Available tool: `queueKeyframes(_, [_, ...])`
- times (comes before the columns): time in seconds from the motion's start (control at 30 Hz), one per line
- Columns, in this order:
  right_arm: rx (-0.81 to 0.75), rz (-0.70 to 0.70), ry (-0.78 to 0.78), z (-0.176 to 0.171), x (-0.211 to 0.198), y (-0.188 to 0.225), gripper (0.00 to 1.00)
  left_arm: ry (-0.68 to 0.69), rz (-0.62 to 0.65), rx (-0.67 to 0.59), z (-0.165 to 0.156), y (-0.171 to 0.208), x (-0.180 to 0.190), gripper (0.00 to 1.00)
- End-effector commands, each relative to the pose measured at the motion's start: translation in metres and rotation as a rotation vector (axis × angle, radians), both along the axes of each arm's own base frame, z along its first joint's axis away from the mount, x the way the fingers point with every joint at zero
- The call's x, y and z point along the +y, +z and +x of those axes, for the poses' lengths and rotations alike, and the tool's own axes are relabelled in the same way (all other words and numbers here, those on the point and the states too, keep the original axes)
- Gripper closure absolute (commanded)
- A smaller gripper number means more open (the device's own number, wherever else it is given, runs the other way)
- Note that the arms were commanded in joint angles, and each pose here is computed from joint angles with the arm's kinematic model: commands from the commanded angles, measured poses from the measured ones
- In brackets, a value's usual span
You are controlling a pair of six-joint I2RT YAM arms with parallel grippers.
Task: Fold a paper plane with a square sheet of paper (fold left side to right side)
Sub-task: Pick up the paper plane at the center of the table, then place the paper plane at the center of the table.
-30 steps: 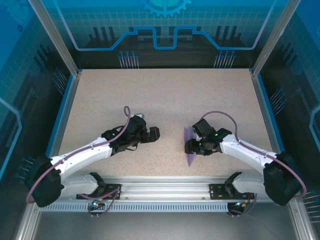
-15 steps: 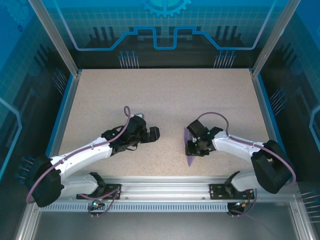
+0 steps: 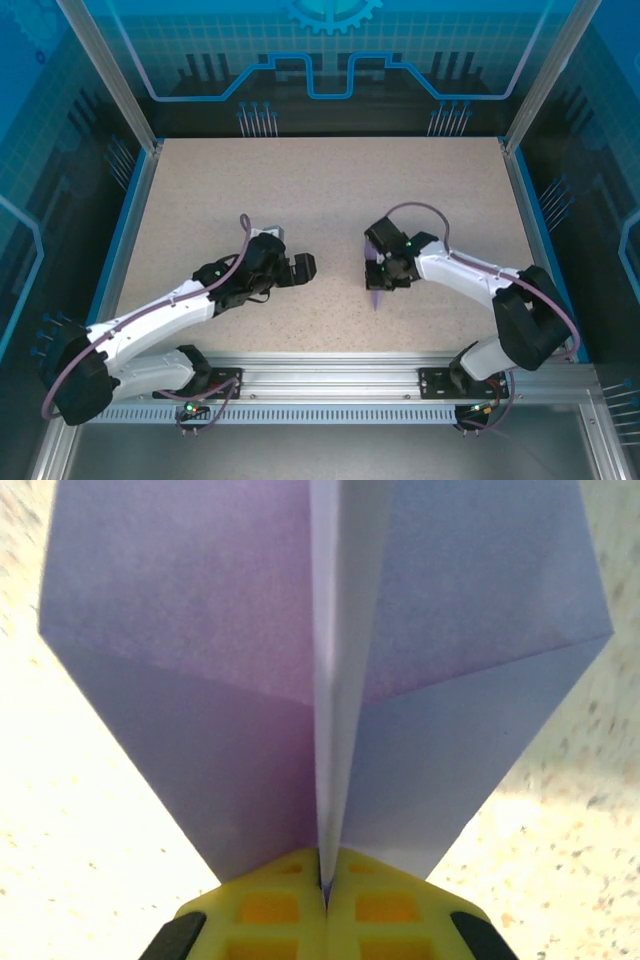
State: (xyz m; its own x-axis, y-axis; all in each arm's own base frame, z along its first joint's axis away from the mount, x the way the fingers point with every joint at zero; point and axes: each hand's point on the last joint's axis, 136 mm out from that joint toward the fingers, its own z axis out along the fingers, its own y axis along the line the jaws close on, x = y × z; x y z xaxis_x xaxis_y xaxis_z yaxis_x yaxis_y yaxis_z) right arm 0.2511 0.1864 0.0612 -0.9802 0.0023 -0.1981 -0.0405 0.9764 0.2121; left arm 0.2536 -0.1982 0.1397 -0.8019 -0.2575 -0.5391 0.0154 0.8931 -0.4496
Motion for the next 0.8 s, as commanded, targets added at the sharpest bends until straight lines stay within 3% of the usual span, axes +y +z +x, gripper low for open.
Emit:
queueKeyframes(0.0, [0.013,-0.060,0.013,0.028,-0.009,0.006,0.97,0.011,0.028,0.003,-0.006,-0.003,0.012,0.01])
queueKeyframes(0.37, [0.072,-0.148,0.003,0.132,-0.002,-0.005,0.96,0.008,0.008,0.031,-0.022,-0.006,0.019,0.01])
queueKeyframes(0.77, [0.156,-0.172,0.005,0.154,0.009,-0.032,0.94,0.056,0.019,0.041,-0.036,-0.009,0.040,0.01])
